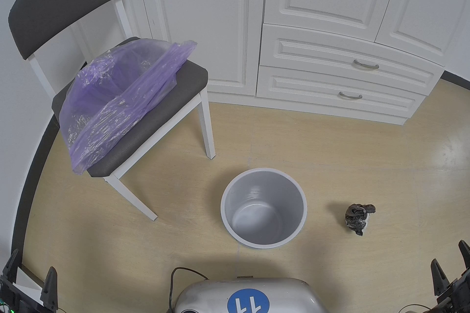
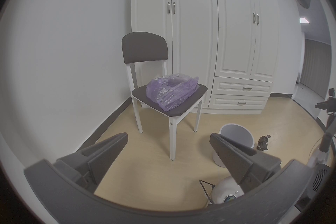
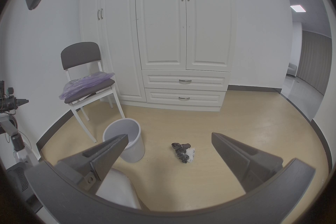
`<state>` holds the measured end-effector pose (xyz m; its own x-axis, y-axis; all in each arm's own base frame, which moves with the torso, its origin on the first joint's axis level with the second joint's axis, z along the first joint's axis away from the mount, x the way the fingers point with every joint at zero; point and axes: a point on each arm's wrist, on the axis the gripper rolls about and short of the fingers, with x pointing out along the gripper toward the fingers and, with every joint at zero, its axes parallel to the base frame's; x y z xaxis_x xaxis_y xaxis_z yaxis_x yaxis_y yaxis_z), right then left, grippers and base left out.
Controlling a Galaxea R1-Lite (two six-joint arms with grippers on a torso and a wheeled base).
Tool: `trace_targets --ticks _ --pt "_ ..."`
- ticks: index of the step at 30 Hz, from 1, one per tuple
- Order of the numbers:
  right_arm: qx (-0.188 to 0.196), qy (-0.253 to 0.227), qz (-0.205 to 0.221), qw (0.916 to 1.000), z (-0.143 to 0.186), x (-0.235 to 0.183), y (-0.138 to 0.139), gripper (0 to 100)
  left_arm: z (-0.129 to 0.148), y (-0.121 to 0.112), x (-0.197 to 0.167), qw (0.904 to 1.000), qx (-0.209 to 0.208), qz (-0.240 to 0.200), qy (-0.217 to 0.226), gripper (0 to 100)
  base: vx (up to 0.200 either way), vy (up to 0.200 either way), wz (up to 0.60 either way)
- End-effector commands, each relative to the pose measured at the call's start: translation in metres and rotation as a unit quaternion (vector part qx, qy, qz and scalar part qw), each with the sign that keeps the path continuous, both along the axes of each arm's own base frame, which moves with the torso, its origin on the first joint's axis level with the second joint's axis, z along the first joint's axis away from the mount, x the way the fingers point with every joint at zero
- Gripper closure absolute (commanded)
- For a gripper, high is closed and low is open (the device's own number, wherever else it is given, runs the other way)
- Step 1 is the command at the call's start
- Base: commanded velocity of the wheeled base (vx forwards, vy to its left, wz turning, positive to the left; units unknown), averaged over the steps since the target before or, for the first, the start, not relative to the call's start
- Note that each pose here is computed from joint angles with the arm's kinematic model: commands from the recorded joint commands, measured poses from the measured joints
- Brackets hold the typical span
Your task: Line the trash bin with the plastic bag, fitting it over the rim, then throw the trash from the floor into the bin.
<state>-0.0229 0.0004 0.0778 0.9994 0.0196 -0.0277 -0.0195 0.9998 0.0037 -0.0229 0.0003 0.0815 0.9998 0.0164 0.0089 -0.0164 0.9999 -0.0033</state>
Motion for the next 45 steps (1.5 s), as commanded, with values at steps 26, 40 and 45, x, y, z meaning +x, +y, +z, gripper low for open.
trace_targets --ticks 26,40,45 --pt "-0.002 0.001 0.0 1.0 -0.0048 0.0001 0.0001 0 -0.0052 0.0 0.0001 1.0 0.0 0.0 0.001 0 0.0 0.0 0.0" --pt "-0.053 -0.002 0.022 0.9984 -0.0048 -0.0001 0.001 0 -0.0048 -0.0012 0.0001 0.9991 0.035 -0.025 -0.002 0 0.0 0.0 0.0" --pt "-0.034 -0.017 0.018 0.9991 -0.0013 -0.0002 0.0009 0 -0.0038 -0.001 0.0001 0.9996 0.018 -0.02 -0.006 0 0.0 0.0 0.0"
